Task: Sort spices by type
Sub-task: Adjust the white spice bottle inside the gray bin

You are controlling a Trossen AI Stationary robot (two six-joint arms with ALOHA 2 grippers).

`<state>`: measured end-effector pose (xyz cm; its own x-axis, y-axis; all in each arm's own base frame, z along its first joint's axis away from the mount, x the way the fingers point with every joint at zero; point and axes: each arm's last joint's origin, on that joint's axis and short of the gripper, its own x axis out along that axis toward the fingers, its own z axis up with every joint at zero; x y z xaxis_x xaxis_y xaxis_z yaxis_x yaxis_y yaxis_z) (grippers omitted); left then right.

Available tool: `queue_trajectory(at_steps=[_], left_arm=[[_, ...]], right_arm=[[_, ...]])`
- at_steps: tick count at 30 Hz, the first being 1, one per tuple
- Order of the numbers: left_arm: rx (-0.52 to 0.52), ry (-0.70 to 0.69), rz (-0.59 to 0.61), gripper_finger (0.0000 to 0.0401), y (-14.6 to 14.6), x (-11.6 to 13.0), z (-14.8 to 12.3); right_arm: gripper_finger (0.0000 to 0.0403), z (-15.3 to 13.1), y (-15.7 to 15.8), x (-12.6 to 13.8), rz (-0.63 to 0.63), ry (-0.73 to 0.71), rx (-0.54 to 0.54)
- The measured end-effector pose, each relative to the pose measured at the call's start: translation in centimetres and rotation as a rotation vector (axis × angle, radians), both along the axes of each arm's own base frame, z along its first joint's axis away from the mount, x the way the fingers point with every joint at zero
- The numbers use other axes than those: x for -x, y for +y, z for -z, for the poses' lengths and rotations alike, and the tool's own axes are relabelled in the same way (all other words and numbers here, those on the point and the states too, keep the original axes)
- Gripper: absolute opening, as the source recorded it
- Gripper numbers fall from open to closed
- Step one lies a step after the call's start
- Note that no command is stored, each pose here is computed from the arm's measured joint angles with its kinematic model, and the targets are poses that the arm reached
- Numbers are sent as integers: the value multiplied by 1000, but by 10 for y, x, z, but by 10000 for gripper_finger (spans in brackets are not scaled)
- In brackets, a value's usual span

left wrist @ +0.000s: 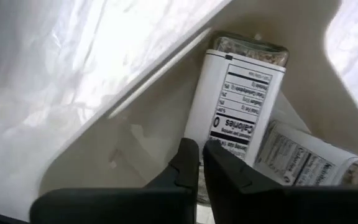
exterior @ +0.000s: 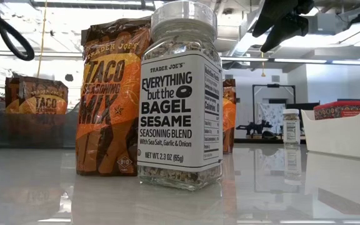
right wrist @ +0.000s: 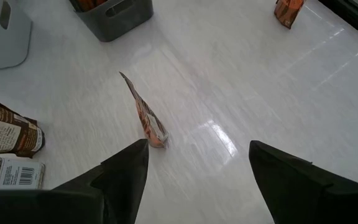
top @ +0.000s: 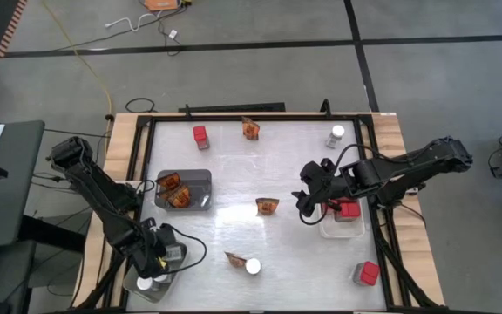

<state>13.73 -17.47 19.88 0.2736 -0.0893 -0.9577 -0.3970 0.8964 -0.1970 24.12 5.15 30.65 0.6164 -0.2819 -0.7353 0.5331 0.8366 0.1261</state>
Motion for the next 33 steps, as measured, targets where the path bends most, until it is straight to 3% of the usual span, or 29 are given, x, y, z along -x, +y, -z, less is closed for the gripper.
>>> queue_trajectory(at_steps=[18, 28, 33], left_arm=[[67, -46, -34, 172, -4, -6, -3], [48, -103, 133, 205, -5, -13, -5], [48, -111, 137, 222, -3, -15, -6]], right_arm=[[306, 0, 0, 0, -20, 8, 17], [306, 0, 0, 1, -26, 17, 23], [306, 0, 0, 1, -29, 18, 25]])
